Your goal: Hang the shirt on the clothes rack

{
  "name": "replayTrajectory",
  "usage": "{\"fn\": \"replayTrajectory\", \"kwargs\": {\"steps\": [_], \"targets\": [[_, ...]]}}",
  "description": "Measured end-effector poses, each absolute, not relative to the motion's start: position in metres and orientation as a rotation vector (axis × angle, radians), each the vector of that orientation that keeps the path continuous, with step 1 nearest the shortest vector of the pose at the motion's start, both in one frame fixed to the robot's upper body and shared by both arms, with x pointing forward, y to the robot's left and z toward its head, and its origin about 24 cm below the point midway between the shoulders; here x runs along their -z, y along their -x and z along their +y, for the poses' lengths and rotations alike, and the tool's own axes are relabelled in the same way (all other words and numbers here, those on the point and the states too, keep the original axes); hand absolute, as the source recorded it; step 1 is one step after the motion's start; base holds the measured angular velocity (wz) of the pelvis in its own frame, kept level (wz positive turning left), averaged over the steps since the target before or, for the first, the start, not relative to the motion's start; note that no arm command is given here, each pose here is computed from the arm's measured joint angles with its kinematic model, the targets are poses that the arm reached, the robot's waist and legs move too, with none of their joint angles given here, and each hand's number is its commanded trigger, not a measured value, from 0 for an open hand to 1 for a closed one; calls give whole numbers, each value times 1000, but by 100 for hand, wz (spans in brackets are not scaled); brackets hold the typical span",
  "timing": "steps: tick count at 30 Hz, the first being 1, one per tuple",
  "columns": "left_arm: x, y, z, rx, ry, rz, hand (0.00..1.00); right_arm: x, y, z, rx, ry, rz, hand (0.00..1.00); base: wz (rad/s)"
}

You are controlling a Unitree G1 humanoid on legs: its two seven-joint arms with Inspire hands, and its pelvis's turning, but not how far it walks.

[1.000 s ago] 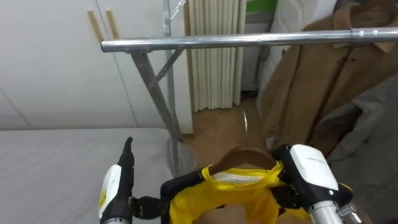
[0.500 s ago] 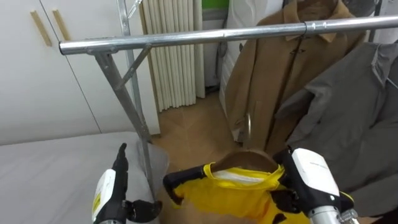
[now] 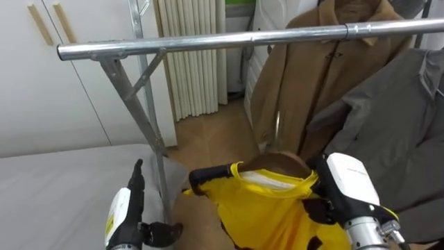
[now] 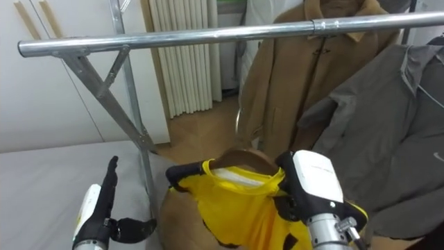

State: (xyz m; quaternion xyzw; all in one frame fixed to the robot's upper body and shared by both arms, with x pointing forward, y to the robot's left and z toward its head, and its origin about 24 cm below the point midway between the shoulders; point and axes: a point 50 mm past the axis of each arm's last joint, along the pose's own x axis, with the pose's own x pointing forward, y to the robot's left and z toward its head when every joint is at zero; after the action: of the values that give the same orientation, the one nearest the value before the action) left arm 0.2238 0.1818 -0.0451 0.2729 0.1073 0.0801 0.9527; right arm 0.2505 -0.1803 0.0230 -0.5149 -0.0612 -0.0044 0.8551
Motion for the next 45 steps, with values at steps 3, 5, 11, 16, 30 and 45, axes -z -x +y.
{"fn": "replayTrajectory", "kwargs": {"steps": [3, 5, 11, 16, 30, 45], "targets": [[47, -222, 183, -163, -558, 228, 0, -24, -251, -181, 16, 1081, -131, 100, 10], [48, -220, 184, -163, -561, 234, 0, -25, -252, -181, 20, 1083, -136, 100, 5], [49, -220, 184, -161, -562, 239, 0, -40, -264, -180, 44, 1080, -191, 100, 16], [47, -221, 183, -151, -555, 231, 0, -77, -275, -175, 79, 1088, -350, 100, 15], [44, -223, 185, -127, -535, 211, 0, -114, -281, -184, 132, 1135, -494, 100, 5], [46, -221, 181, -70, -500, 227, 0, -136, -292, -173, 68, 861, -504, 100, 10]]}}
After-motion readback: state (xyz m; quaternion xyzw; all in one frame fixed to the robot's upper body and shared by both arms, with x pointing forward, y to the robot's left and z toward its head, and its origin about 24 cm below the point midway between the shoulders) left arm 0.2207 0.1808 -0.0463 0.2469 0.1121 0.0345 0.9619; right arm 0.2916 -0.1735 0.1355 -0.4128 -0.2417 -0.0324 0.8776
